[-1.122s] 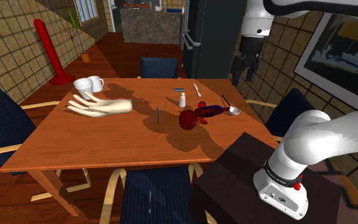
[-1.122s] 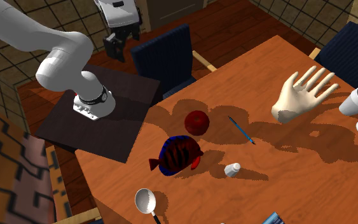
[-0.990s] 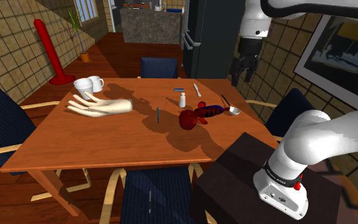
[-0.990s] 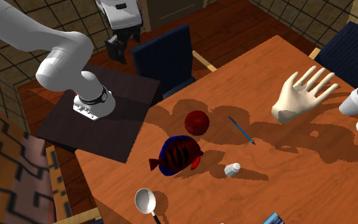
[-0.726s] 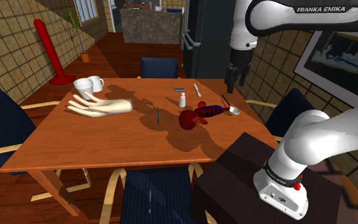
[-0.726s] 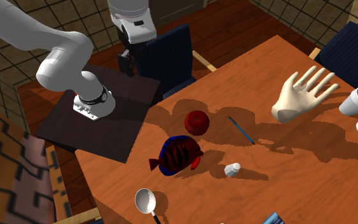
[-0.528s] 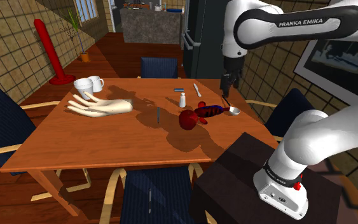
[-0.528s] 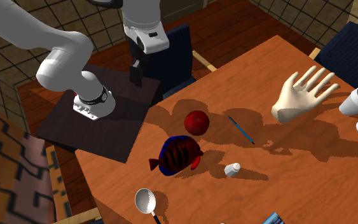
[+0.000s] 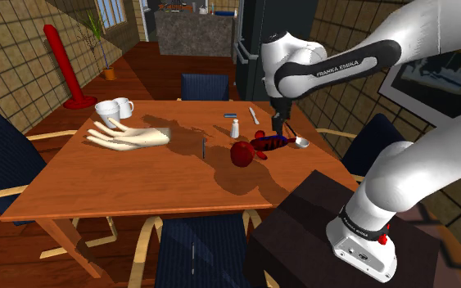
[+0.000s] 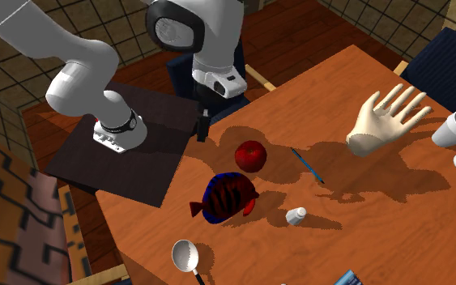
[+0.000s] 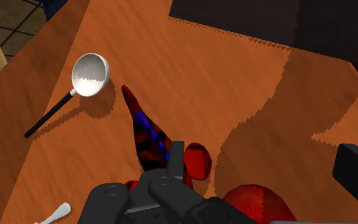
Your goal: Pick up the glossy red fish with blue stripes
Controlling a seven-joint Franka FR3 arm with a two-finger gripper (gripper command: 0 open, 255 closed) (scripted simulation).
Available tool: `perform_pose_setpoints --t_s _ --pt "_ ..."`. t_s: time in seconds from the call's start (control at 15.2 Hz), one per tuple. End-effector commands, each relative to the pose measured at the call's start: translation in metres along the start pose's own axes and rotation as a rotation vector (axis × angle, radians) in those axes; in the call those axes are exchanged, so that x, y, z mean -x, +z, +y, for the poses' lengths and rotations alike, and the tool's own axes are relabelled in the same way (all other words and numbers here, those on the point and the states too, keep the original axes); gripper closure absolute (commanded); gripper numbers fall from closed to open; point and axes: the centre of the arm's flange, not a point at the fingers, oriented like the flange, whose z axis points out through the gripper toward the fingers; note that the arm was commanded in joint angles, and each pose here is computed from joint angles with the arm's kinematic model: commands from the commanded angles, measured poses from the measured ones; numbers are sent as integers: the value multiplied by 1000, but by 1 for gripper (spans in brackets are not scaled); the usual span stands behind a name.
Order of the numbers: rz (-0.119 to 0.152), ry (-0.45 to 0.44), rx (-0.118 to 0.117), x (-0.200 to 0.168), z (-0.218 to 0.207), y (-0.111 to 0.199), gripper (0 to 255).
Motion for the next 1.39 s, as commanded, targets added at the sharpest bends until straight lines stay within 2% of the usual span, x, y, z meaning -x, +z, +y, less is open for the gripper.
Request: perform_pose_setpoints --t_s 0.0,0.73,0.79,1.32 --pt "-4 -53 61 -18 -2 20 0" --pt "-37 -323 381 -110 0 127 0" --pt "-40 -343 403 -117 1 134 0" --pt "-40 -343 403 -125 -10 172 0"
